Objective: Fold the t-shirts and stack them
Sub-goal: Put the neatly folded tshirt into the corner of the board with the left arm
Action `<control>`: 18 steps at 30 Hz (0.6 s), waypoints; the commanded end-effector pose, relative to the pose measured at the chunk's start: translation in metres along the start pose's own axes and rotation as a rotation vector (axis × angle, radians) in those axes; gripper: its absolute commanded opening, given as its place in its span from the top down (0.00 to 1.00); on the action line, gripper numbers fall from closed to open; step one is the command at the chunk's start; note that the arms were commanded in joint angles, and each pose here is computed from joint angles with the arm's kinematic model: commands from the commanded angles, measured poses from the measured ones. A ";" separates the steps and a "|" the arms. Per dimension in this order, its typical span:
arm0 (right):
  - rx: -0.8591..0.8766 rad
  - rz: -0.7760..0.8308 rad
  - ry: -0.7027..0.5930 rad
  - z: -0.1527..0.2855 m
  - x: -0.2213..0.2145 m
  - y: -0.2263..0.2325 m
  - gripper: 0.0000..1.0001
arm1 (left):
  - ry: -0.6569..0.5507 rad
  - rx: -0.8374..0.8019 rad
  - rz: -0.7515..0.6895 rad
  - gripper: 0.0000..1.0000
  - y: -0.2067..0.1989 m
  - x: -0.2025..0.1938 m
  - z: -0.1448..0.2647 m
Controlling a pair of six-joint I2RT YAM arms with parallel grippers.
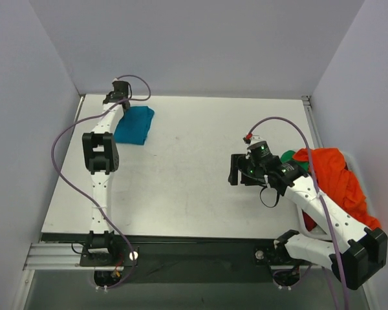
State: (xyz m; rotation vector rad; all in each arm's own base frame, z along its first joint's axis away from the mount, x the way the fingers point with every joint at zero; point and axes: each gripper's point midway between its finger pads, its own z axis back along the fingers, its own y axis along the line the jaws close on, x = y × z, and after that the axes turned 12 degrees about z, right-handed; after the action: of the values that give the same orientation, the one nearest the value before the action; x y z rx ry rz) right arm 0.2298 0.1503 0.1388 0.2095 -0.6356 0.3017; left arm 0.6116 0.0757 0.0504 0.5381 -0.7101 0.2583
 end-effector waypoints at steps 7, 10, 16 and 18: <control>-0.009 0.006 -0.013 0.003 0.009 -0.005 0.31 | -0.179 0.022 0.061 0.98 0.047 0.065 -0.026; -0.010 0.003 0.001 0.000 0.007 -0.006 0.31 | -0.174 0.009 0.080 0.98 0.051 0.062 -0.035; -0.012 0.003 0.011 -0.003 0.006 -0.007 0.32 | -0.198 -0.022 0.132 0.98 0.068 0.072 -0.045; -0.014 0.005 0.016 -0.004 0.005 -0.007 0.31 | -0.200 -0.051 0.158 0.97 0.071 0.073 -0.050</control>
State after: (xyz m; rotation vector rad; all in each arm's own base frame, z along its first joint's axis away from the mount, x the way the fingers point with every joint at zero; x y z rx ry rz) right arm 0.2333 0.1460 0.1306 0.1942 -0.6066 0.2938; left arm 0.6433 0.1556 0.0680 0.5244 -0.8314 0.3018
